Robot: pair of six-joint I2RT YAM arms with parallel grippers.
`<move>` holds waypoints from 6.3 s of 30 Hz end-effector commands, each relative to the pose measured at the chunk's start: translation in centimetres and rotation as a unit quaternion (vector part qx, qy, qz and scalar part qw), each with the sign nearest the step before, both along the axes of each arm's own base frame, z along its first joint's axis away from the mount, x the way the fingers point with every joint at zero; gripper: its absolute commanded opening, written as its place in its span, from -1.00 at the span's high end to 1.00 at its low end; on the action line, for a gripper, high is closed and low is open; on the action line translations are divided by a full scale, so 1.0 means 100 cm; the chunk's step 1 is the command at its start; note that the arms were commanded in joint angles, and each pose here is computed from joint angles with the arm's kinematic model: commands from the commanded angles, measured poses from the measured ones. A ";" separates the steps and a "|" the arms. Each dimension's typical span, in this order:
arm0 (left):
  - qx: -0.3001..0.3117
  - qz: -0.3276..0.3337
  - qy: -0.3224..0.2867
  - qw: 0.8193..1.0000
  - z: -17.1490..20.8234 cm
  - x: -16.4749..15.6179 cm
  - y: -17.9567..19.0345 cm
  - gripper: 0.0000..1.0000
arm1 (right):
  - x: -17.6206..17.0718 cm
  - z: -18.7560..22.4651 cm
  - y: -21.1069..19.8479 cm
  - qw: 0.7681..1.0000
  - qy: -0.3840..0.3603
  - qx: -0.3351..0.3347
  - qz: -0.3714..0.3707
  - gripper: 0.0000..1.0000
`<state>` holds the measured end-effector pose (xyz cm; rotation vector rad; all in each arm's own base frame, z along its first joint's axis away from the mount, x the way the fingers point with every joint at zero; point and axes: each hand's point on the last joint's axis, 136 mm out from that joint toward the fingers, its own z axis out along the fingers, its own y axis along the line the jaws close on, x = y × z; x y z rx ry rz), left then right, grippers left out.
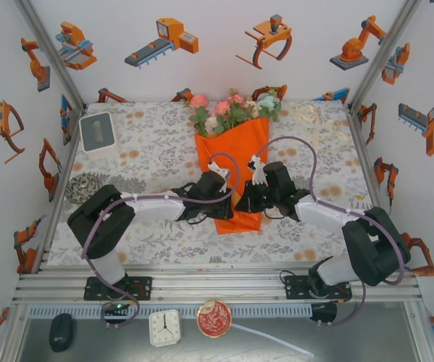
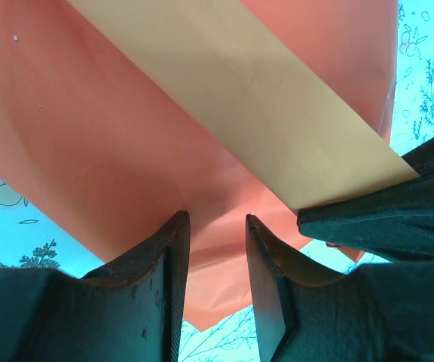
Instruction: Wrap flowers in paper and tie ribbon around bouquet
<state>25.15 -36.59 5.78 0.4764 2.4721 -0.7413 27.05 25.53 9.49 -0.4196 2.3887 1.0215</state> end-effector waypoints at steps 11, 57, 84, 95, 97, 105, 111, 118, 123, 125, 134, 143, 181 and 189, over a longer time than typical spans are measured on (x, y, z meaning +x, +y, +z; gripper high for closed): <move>-0.056 0.176 0.014 0.983 0.057 0.042 0.070 0.24 | 0.000 -0.005 0.010 1.000 -0.001 0.021 0.015 0.83; -0.016 0.098 0.111 0.989 -0.020 0.029 0.036 0.47 | 0.020 -0.008 -0.073 0.982 0.001 -0.058 -0.181 0.08; -0.006 -0.053 0.151 0.987 -0.021 -0.039 -0.009 0.53 | -0.010 -0.005 -0.037 0.993 0.059 0.025 -0.096 0.21; 0.001 -0.043 0.164 0.986 -0.029 -0.043 -0.002 0.53 | 0.021 0.002 -0.041 0.979 0.068 0.037 -0.190 0.20; -0.001 -0.042 0.163 0.986 -0.029 -0.043 -0.003 0.54 | 0.029 -0.008 -0.042 0.977 0.073 0.027 -0.198 0.19; -0.001 -0.035 0.160 0.987 -0.029 -0.041 0.000 0.54 | 0.065 -0.032 -0.051 0.969 0.098 0.066 -0.218 0.18; -0.001 -0.034 0.159 0.987 -0.029 -0.041 0.000 0.54 | 0.099 -0.029 -0.060 0.967 0.093 0.088 -0.219 0.15; -0.004 -0.030 0.152 0.988 -0.026 -0.039 0.002 0.54 | 0.144 -0.029 -0.071 0.966 0.080 0.108 -0.222 0.12; -0.005 -0.028 0.146 0.989 -0.023 -0.038 0.003 0.55 | 0.175 -0.028 -0.082 0.965 0.073 0.129 -0.218 0.11; -0.005 -0.027 0.145 0.989 -0.023 -0.037 0.003 0.54 | 0.187 -0.025 -0.083 0.968 0.061 0.135 -0.204 0.10; -0.018 -0.032 0.114 0.993 -0.002 -0.030 0.000 0.47 | 0.233 0.035 -0.091 0.968 0.012 0.191 -0.164 0.08; -0.047 -0.053 0.026 0.997 0.075 -0.011 -0.011 0.40 | 0.202 0.089 -0.110 0.972 -0.040 0.131 -0.191 0.06; 0.007 -0.098 0.117 0.988 -0.022 -0.028 -0.038 0.41 | 0.210 -0.037 -0.101 0.958 0.091 0.146 -0.231 0.08; 0.006 -0.094 0.113 0.989 -0.019 -0.028 -0.035 0.41 | 0.263 -0.047 -0.128 0.948 0.086 0.154 -0.264 0.08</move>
